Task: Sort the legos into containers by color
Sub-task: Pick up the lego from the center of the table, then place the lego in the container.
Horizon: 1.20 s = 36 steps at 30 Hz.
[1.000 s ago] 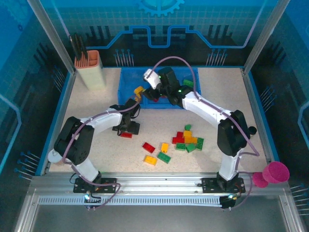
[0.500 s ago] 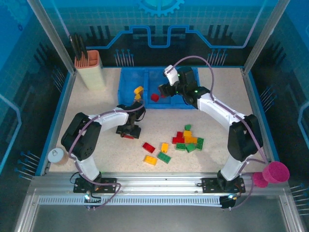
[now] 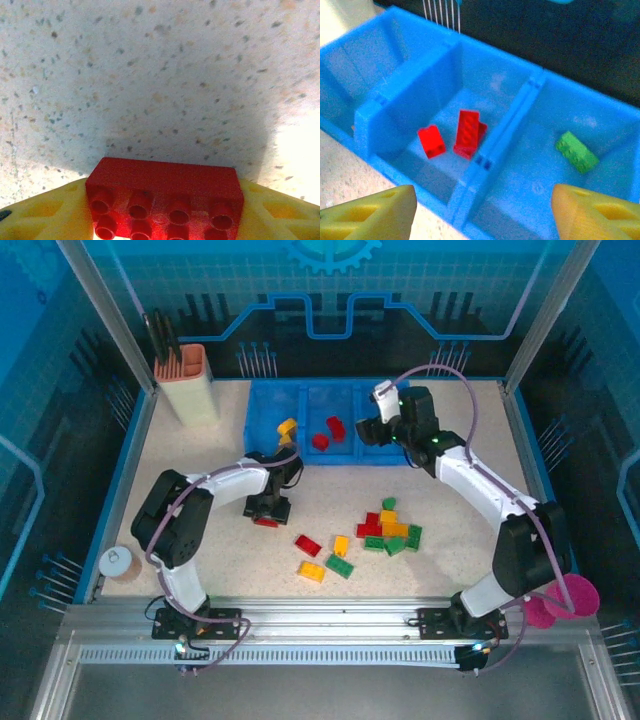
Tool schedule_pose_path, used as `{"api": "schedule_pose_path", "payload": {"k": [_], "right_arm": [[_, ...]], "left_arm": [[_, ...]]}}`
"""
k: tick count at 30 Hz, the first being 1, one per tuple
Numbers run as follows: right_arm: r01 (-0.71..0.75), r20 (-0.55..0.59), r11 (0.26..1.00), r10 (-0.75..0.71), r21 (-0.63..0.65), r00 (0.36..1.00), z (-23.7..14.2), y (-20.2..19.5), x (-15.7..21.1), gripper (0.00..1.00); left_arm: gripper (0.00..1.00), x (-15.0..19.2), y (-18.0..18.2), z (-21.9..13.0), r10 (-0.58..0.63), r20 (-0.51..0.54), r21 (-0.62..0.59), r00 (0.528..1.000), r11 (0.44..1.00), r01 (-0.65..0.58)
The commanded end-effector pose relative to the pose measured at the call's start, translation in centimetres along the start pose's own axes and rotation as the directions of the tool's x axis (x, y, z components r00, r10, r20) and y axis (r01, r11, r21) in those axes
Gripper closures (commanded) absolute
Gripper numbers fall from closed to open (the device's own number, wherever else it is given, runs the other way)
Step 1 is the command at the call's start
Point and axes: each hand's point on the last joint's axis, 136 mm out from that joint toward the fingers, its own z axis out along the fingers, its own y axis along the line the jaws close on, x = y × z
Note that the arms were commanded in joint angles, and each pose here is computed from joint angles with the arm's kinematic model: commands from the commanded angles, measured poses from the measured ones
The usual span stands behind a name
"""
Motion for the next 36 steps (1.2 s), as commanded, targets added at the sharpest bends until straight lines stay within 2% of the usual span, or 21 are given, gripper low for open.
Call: {"api": "schedule_pose_path", "payload": {"k": [1, 5, 9, 13, 17, 21, 26, 30, 36], "right_arm": [[-0.050, -0.080, 0.999, 0.050, 0.008, 0.996, -1.4, -0.2, 2.9, 0.27], [-0.116, -0.135, 0.991, 0.123, 0.059, 0.983, -2.8, -0.6, 5.0, 0.27], [-0.183, -0.194, 0.982, 0.190, 0.052, 0.962, -4.0, 0.2, 8.0, 0.27], [-0.236, -0.294, 0.971, 0.236, 0.035, 0.926, -5.7, 1.4, 11.7, 0.27], [-0.312, -0.385, 0.949, 0.307, 0.052, 0.870, -7.4, 2.5, 15.4, 0.27], [-0.383, -0.431, 0.918, 0.388, 0.103, 0.814, -9.0, 2.9, 17.8, 0.26], [-0.478, -0.474, 0.862, 0.496, 0.168, 0.727, -10.7, 3.6, 20.2, 0.26], [-0.542, -0.510, 0.816, 0.559, 0.200, 0.654, -11.6, 4.5, 22.1, 0.26], [-0.562, -0.515, 0.770, 0.628, 0.303, 0.583, -13.2, 4.2, 24.9, 0.25]], "left_arm": [[0.56, -1.0, -1.8, -1.6, -0.002, 0.015, 0.040, 1.000, 0.999, 0.001], [0.56, -4.5, -2.5, -6.0, 0.014, 0.130, 0.065, 0.991, 0.998, -0.023], [0.56, -8.1, -3.7, -10.7, 0.028, 0.253, 0.112, 0.967, 0.992, -0.059], [0.56, -12.3, -5.8, -15.3, 0.041, 0.379, 0.179, 0.925, 0.977, -0.117], [0.55, -17.3, -7.7, -17.4, 0.075, 0.477, 0.172, 0.876, 0.969, -0.177], [0.54, -21.4, -8.9, -16.5, 0.125, 0.512, 0.122, 0.850, 0.969, -0.217], [0.54, -25.8, -9.8, -13.6, 0.092, 0.516, 0.147, 0.851, 0.970, -0.194], [0.54, -27.9, -9.6, -11.4, 0.054, 0.510, 0.168, 0.858, 0.973, -0.160], [0.53, -28.8, -9.7, -9.0, 0.023, 0.491, 0.202, 0.871, 0.969, -0.139]]}}
